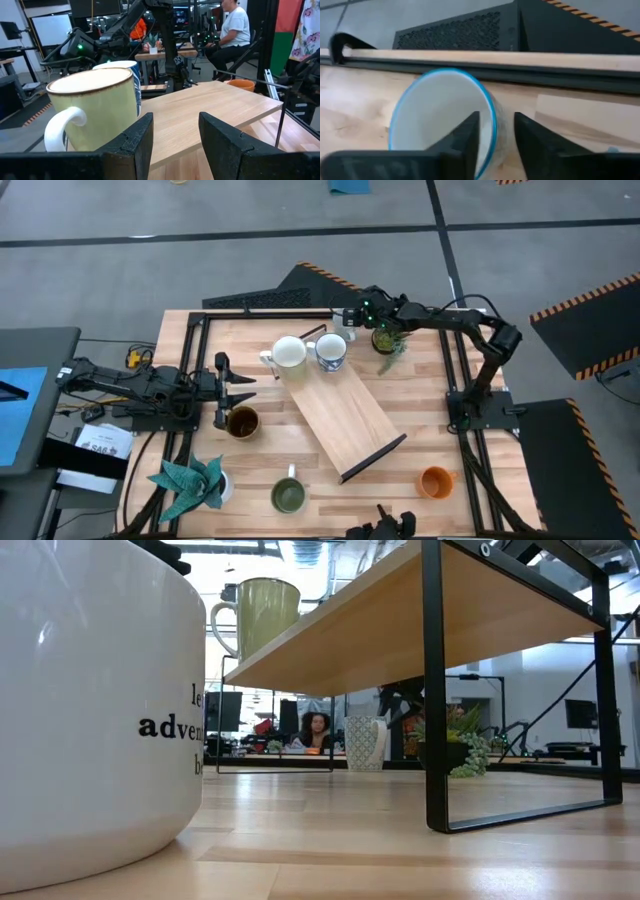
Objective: Place coffee mugs
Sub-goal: Put the light blue patterned mug on the shelf
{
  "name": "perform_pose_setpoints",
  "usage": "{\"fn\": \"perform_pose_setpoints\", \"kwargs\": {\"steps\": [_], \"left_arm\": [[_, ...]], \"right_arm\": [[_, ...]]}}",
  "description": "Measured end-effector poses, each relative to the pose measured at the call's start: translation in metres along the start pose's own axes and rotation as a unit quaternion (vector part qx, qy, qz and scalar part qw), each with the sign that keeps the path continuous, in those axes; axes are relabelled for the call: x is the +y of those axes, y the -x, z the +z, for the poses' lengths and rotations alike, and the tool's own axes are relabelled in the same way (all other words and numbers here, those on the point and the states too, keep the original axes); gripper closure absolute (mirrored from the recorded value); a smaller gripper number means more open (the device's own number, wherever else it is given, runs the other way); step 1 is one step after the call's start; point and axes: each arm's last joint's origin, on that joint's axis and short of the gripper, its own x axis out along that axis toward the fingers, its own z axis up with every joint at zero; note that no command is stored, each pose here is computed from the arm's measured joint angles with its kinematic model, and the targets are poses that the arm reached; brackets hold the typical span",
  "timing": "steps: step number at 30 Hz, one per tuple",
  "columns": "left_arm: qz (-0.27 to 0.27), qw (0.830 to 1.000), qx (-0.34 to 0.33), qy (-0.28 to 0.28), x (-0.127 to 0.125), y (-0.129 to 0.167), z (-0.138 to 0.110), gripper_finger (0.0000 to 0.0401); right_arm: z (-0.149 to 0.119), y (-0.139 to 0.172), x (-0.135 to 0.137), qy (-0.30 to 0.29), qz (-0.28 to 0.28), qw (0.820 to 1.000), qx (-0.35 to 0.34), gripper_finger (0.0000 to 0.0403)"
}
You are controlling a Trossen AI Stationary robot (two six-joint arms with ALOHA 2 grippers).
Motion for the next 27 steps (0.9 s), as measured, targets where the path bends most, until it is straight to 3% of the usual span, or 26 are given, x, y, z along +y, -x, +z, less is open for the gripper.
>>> {"fn": "perform_pose_setpoints", "kwargs": {"steps": [5, 16, 21, 27], "left_arm": [[0.000, 1.000, 0.000, 0.004, 0.000, 0.000, 0.000, 0.0257], [0.003, 1.000, 0.000, 0.006, 0.000, 0.000, 0.000, 0.0257], [0.003, 1.000, 0.000, 0.008, 0.000, 0.000, 0.000, 0.0257], [0.003, 1.000, 0.000, 0.008, 0.000, 0.000, 0.000, 0.0257]], "right_arm": [[-0.001, 0.001, 0.001, 0.014, -0.010, 1.000, -0.006, 0.0371], [0.008, 0.023, 0.004, 0.039, -0.006, 0.999, -0.025, 0.0373], [0.022, 0.060, 0.008, 0.049, 0.015, 0.997, -0.063, 0.0373], [0.038, 0.127, 0.009, 0.068, 0.053, 0.989, -0.121, 0.0373]]}}
